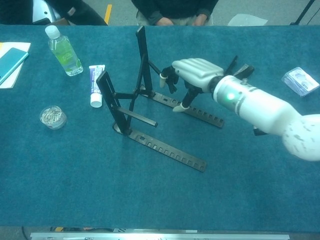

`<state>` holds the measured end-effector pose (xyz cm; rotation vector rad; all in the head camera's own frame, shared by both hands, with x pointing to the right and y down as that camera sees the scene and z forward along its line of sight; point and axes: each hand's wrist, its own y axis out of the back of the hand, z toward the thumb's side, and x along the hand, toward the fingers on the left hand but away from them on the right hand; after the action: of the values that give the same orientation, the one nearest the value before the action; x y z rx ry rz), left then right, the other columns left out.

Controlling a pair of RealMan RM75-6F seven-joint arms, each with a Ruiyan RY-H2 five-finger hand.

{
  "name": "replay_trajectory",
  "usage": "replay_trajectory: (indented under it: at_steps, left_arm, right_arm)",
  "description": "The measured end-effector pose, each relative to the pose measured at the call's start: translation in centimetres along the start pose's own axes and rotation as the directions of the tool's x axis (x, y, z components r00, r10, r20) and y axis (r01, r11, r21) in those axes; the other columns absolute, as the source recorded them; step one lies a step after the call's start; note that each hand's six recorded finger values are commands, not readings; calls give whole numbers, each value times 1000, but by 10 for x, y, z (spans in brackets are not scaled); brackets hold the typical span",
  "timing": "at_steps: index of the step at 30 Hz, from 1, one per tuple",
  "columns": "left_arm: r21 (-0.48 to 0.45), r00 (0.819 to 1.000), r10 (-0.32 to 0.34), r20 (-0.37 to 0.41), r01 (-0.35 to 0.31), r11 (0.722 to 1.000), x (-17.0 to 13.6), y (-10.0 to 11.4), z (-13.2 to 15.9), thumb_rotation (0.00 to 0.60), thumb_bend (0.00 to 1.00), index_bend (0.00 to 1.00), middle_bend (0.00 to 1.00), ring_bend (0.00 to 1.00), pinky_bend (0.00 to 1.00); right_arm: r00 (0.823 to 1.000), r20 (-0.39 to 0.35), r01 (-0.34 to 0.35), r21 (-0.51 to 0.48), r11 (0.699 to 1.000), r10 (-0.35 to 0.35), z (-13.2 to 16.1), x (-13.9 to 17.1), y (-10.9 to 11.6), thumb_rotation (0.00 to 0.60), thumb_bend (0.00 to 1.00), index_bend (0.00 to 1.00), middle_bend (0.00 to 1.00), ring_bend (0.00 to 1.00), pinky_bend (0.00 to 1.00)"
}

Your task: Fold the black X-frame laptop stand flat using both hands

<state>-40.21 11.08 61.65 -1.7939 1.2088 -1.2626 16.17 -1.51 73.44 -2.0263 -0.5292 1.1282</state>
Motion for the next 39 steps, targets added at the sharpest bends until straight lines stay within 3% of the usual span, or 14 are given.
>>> replay_trajectory:
  at_steps: [7,24,33,39]
  left_arm:
    - [0,1000,6,-6,-6,1000,-1,2,-2,600,338,5,29,0,0]
    - [-2,1000,14,-12,-14,1000,-2,4,-7,600,338,5,28,0,0]
    - [0,1000,17,-19,-17,1000,-4,5,-10,600,338,5,27,0,0]
    - [3,1000,14,-6,-14,1000,-4,4,-4,600,338,5,26,0,0]
  right_arm:
    - [1000,13,-3,4,1000,3,7,-20,-3,600,75,381,508,336,455]
    - [997,71,-6,-4,1000,6,-3,-35,-6,600,75,381,508,336,455]
    - [999,-39,-32,-49,998,30,23,2,4,600,75,381,508,336,456]
    - [987,-156,-51,-140,989,29,53,39,30,600,75,381,508,336,457]
